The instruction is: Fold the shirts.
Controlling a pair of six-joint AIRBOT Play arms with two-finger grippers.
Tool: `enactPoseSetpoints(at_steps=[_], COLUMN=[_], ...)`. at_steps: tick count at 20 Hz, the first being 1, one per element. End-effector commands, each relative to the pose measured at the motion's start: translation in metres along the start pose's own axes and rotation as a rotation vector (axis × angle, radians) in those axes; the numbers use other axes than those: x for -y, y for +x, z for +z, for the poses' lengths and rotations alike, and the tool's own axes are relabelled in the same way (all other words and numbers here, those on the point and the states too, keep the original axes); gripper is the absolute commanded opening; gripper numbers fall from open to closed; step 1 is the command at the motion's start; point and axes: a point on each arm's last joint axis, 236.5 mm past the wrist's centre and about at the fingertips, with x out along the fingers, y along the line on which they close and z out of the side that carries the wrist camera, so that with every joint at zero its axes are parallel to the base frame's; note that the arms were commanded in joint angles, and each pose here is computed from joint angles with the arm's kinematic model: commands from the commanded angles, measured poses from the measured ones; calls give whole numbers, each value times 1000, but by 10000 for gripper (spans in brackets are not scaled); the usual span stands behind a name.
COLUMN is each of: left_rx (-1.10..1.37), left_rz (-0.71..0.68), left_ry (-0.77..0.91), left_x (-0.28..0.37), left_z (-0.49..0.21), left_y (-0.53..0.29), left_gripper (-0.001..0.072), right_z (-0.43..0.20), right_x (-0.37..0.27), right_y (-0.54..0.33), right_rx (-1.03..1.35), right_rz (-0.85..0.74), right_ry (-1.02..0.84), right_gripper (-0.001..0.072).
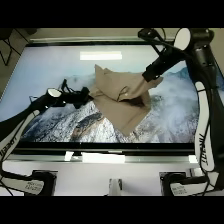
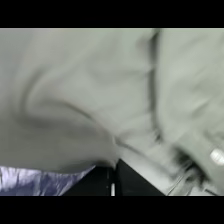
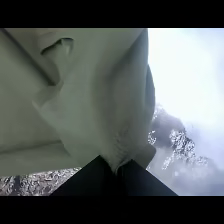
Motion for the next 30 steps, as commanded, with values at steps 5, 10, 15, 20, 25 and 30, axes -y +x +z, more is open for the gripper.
enactPoseSetpoints(at_steps=[5, 10, 15, 20, 25, 30], left_rx=[238, 59, -257, -317, -317, -266], left_rz=[-27, 14, 65, 394, 270, 252], left_ry=[49, 30, 130, 297, 195, 257], left_x=[-6, -40, -56, -124, -131, -117], left_z=[142, 112, 40, -1, -65, -79], left_y=[-130, -102, -108, -163, -101, -56], left_gripper=[29, 44, 580, 538, 531, 533], right_z=[-51, -102, -108, -111, -113, -115], right_x=[-36, -82, -97, -99, -101, -102], right_y=[-79, -10, 29, 28, 28, 27], right_rx=[-85, -137, -118, -130, -137, -143], right_rz=[36, 151, 201, 208, 213, 219], right_ry=[71, 228, 281, 271, 259, 239], right_gripper=[29, 29, 29, 29, 29, 29])
